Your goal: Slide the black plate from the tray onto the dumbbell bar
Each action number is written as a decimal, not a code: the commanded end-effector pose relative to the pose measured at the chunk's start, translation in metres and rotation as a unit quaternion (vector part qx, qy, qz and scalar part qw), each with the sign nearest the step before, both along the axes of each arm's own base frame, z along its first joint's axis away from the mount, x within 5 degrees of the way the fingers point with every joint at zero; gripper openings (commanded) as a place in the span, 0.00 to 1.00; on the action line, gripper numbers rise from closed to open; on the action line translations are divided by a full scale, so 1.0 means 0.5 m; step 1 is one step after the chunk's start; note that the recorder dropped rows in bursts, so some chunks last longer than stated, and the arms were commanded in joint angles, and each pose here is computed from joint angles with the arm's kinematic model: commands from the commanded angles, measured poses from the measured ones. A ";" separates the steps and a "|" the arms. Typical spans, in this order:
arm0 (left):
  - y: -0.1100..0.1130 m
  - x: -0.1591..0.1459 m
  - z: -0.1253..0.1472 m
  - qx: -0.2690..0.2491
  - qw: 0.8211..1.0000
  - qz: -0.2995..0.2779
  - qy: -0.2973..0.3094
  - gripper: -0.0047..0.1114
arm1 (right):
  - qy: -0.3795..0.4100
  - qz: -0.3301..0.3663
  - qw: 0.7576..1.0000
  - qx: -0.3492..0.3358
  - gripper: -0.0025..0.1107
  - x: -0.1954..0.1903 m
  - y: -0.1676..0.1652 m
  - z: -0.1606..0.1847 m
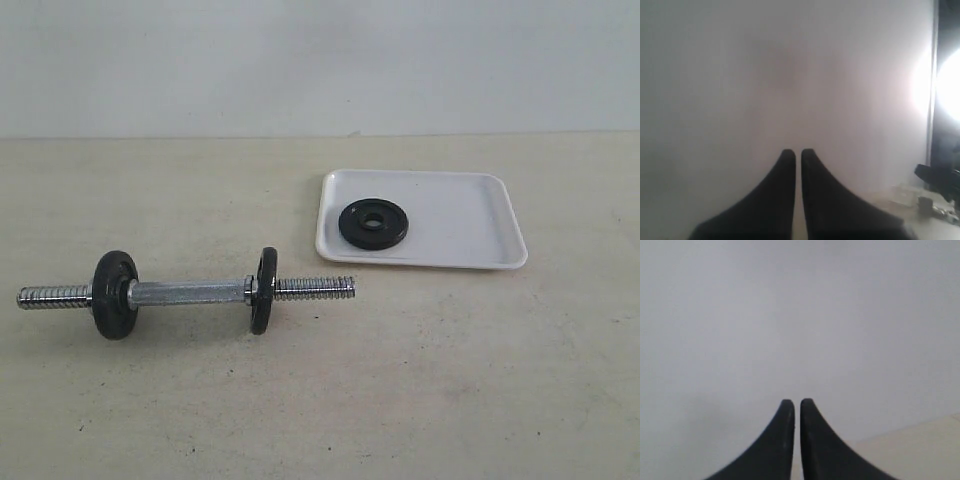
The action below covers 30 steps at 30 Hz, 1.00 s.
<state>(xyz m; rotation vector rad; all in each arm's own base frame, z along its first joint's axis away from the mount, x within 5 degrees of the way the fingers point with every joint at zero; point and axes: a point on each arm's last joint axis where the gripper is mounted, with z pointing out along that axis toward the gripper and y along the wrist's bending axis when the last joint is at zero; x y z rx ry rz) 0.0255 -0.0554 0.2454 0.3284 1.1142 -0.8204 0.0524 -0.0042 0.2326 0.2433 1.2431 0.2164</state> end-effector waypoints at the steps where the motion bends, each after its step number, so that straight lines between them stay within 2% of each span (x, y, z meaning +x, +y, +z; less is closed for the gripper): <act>1: 0.031 0.011 0.018 -0.093 0.994 0.058 -0.005 0.08 | -0.125 0.032 0.985 0.111 0.05 -0.018 -0.006 0.039; 3: 0.045 0.009 0.030 -0.132 0.988 0.079 -0.031 0.08 | -0.164 0.047 0.976 0.138 0.05 -0.026 -0.007 0.050; 6: 0.061 -0.004 0.067 -0.157 0.977 0.112 -0.088 0.08 | -0.206 0.063 0.964 0.158 0.05 -0.037 -0.008 0.071; 10: 0.065 -0.031 0.130 -0.137 0.966 0.145 -0.166 0.08 | -0.244 0.070 0.954 0.160 0.05 -0.050 -0.008 0.097; 14: 0.066 -0.064 0.188 -0.141 0.955 0.142 -0.217 0.08 | -0.287 0.082 0.942 0.155 0.05 -0.070 -0.006 0.139; 17: 0.064 -0.093 0.228 -0.139 0.947 0.138 -0.255 0.08 | -0.317 0.096 0.938 0.102 0.05 -0.093 0.008 0.187; 21: 0.054 -0.133 0.275 -0.099 0.935 0.139 -0.311 0.08 | -0.323 0.092 0.941 -0.046 0.05 -0.136 0.040 0.265; 23: 0.048 -0.153 0.300 -0.078 0.930 0.136 -0.331 0.08 | -0.306 0.078 0.945 -0.088 0.05 -0.158 0.046 0.301; 26: 0.040 -0.154 0.336 -0.041 0.933 0.141 -0.328 0.08 | -0.289 0.037 0.949 -0.120 0.05 -0.198 0.043 0.355; 30: 0.028 -0.136 0.373 0.018 0.941 0.147 -0.304 0.08 | -0.253 -0.023 0.957 -0.137 0.05 -0.206 0.028 0.398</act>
